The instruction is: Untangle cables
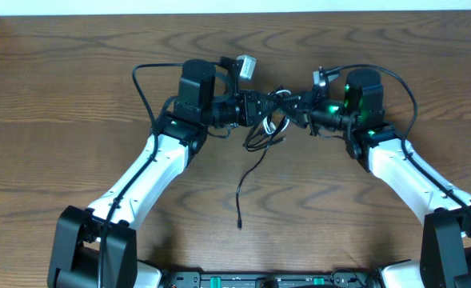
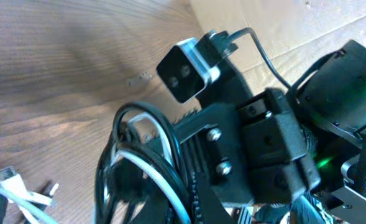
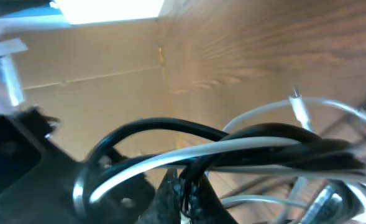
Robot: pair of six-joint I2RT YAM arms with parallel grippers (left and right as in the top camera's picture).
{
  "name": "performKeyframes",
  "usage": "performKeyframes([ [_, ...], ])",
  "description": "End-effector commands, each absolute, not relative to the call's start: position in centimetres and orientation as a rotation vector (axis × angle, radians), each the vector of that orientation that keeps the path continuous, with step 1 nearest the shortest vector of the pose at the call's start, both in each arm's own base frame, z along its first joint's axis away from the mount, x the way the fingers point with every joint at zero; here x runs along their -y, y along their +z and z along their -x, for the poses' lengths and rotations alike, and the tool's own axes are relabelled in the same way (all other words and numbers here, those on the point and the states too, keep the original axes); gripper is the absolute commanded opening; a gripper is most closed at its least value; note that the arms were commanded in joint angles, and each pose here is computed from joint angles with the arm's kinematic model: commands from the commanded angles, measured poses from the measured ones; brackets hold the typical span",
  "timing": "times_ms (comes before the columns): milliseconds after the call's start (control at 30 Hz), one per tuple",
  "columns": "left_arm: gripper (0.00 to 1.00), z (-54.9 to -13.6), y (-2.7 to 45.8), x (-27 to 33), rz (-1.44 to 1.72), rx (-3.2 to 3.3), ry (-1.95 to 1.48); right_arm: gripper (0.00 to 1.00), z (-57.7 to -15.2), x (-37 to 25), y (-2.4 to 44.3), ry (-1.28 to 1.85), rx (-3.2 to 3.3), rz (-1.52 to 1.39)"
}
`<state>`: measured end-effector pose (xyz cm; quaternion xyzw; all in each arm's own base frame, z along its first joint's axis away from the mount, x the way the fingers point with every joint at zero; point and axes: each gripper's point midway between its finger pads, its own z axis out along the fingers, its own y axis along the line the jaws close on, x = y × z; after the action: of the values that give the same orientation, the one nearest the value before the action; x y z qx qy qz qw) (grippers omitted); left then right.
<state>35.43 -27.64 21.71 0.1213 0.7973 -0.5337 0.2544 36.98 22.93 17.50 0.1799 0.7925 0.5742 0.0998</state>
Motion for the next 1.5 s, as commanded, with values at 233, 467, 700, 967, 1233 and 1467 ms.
performKeyframes([
  [233, 0.07, -34.1, 20.8, 27.5, -0.563, -2.138, -1.337, 0.01, -36.6, -17.9, 15.2, 1.583, -2.38, -0.357],
  [467, 0.07, -33.9, 18.3, 26.4, -0.574, -2.23, -1.213, 0.01, -36.3, -14.6, 14.2, 1.538, -2.386, -0.328],
  [700, 0.07, -34.4, 18.6, 26.4, -0.496, -2.247, -1.227, 0.42, -35.5, -16.1, 13.8, 1.537, -2.424, -0.288],
  [967, 0.07, -35.4, 20.3, 26.9, -0.196, -2.283, -1.397, 0.35, -35.1, -20.5, 14.3, 1.644, -2.488, -0.573],
  [1233, 0.07, -34.9, 20.9, 27.3, -0.179, -2.286, -1.471, 0.36, -36.0, -21.7, 15.4, 1.696, -2.439, -0.715],
  [1467, 0.08, -34.8, 21.1, 27.4, -0.19, -2.279, -1.479, 0.31, -36.1, -23.0, 17.0, 1.779, -2.394, -0.682],
])
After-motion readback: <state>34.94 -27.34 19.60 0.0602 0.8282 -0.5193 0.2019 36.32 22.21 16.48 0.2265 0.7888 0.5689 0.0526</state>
